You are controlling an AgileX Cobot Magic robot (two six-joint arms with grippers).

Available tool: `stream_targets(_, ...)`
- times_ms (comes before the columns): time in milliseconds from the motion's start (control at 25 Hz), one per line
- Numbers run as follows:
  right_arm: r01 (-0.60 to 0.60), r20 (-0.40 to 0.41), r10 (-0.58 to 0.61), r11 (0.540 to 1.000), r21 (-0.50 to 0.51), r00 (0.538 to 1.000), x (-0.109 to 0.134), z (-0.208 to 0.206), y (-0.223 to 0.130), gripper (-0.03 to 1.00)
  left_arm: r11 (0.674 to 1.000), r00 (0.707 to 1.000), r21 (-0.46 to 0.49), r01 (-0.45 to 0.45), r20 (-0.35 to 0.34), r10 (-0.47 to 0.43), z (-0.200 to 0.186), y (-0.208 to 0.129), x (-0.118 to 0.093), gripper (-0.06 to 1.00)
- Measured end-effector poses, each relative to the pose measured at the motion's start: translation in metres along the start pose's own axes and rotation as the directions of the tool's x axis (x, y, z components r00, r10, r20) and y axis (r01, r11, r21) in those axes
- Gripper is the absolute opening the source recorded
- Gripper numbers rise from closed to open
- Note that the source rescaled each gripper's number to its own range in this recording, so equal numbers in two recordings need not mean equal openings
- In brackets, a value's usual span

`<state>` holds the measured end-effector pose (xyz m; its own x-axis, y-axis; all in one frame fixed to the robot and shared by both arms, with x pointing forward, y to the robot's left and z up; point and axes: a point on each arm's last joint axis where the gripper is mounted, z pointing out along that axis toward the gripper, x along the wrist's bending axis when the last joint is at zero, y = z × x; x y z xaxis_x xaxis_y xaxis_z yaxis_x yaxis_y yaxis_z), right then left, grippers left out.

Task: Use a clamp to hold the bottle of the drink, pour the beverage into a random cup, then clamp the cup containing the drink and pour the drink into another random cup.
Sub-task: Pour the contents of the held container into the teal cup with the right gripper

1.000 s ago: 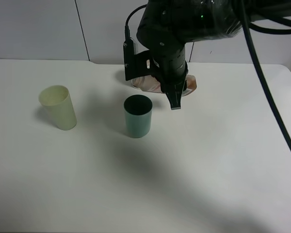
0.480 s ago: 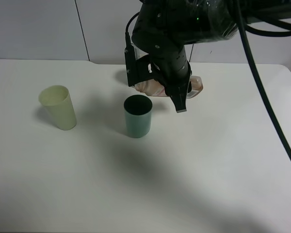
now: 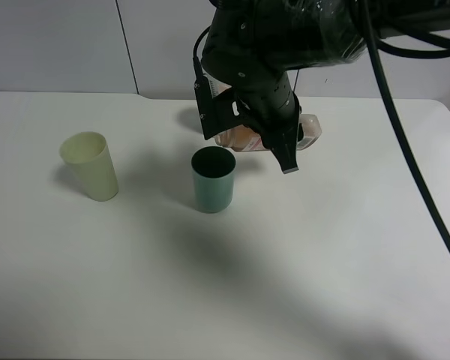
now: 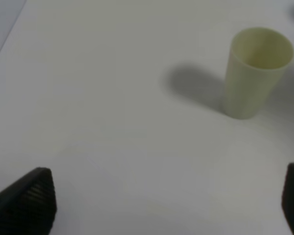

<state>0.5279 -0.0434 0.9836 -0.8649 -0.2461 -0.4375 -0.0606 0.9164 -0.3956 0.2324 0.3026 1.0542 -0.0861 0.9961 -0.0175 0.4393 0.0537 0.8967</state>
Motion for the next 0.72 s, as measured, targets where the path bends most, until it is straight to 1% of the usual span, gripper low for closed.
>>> stream_targets(440, 0.029, 0.029, -0.031, 0.998, 0.05, 0.999, -0.0028, -0.0001, -0.0045, 0.02, 1.0, 1.0, 0.0, 0.0, 0.0, 0.0, 0.0, 0.0, 0.0, 0.76)
stream_targets(560, 0.043, 0.051, -0.047, 0.997, 0.068, 0.998, -0.0043, -0.0009, -0.0053, 0.02, 1.0, 1.0, 0.0, 0.0, 0.0, 0.0, 0.0, 0.0, 0.0, 0.76)
stream_targets(720, 0.053, 0.061, -0.057, 0.996, 0.071, 0.996, -0.0041, -0.0024, -0.0039, 0.02, 1.0, 1.0, 0.0, 0.0, 0.0, 0.0, 0.0, 0.0, 0.0, 0.76)
